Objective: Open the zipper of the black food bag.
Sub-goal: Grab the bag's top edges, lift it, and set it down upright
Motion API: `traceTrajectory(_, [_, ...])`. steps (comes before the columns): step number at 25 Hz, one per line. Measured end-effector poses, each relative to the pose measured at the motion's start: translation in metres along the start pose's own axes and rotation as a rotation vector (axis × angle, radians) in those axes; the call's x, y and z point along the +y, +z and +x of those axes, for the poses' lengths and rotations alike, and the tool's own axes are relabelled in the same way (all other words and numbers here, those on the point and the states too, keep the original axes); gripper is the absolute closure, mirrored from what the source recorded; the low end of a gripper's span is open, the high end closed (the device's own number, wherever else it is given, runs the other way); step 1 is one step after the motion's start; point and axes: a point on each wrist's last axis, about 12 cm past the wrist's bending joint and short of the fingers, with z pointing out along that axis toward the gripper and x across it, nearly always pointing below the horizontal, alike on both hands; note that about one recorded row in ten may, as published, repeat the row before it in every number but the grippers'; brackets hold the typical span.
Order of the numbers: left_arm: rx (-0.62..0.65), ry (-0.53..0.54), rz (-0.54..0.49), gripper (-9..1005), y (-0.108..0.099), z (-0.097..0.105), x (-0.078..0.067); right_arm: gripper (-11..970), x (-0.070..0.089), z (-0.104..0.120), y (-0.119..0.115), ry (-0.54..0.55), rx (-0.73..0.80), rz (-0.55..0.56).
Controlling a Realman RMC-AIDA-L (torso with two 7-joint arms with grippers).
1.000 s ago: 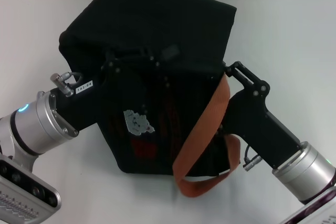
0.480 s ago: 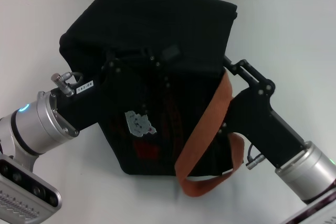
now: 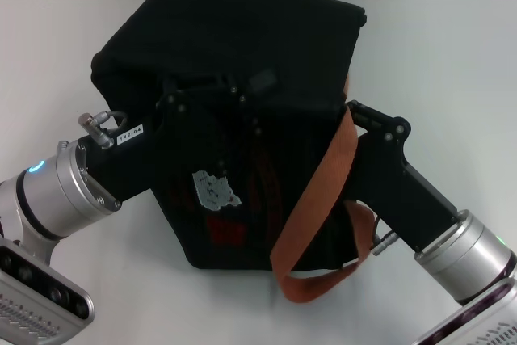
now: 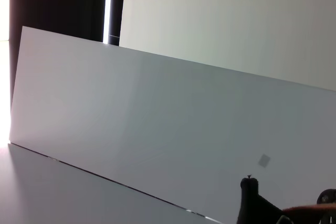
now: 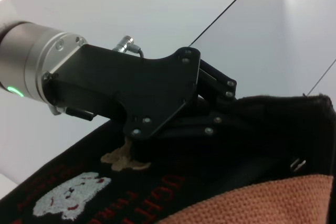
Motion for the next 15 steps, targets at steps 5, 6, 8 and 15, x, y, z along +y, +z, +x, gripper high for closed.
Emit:
traceTrajectory(5, [-0.002,0.0,-0.001,865,0.0003,0.0001,0.0002,665,-0.0009,0.002,0.0012,0.003,0.013,0.003])
traceTrajectory(6, [-0.002,0.0,-0.001,865,0.0004,0.0,0.0002,698,-0.0011,0.0028,0.0015,0.003,0.018,0.003])
traceTrajectory(8, [-0.003,0.0,-0.001,864,0.0006,0.0001,0.0003,730,-0.002,0.0044,0.0027,0.001,0.028,0.005])
traceTrajectory(15, [-0.003,0.0,-0.001,861,0.001,0.0002,0.0003,722,-0.0033,0.0075,0.0049,-0.001,0.043,0.003])
